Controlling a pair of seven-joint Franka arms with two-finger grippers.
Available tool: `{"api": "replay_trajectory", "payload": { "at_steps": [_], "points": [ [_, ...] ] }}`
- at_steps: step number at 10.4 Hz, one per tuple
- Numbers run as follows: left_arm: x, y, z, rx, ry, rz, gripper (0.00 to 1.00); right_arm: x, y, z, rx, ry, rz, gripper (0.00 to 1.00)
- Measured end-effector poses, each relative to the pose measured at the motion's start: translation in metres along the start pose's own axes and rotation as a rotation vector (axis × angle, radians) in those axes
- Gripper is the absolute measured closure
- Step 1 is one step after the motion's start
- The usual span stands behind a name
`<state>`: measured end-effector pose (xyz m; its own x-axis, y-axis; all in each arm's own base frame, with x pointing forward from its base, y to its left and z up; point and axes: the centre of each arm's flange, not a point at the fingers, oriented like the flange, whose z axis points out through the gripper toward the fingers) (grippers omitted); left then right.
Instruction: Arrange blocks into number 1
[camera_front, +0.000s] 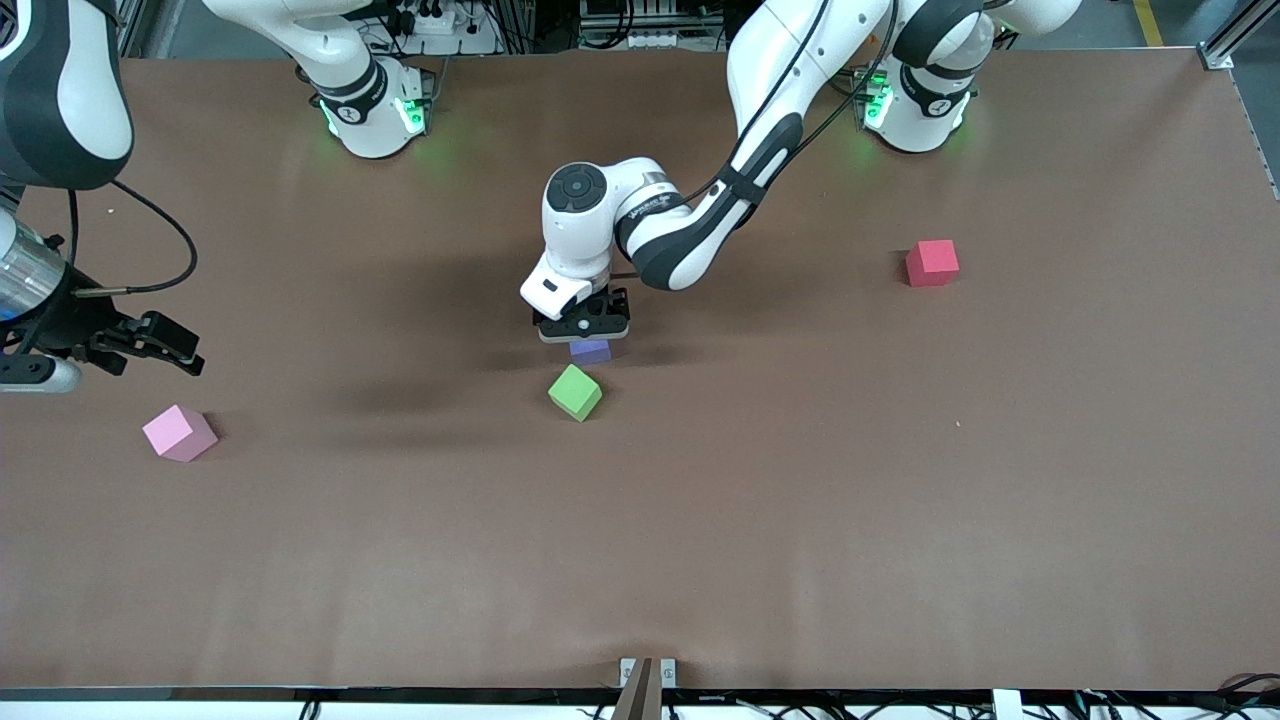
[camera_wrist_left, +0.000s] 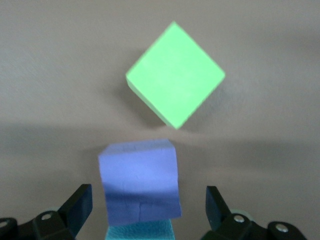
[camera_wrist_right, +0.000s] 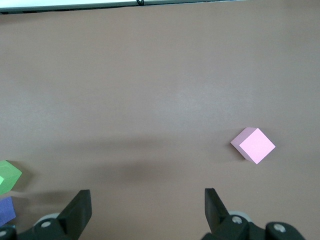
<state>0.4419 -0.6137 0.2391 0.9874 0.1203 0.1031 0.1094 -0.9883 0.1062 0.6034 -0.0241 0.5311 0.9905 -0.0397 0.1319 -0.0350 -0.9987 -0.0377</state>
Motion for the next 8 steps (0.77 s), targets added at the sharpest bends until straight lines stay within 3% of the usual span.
{"api": "replay_trajectory", "payload": {
  "at_steps": [4,8],
  "points": [
    [0.059,-0.03,-0.078,0.07,0.051,-0.083,0.0,0.0,0.0,0.0,0.0,0.0,0.001,0.0],
    [0.203,-0.163,-0.166,0.131,0.094,-0.302,0.0,0.001,-0.004,-0.001,0.002,0.003,-0.001,0.0]
  ]
}}
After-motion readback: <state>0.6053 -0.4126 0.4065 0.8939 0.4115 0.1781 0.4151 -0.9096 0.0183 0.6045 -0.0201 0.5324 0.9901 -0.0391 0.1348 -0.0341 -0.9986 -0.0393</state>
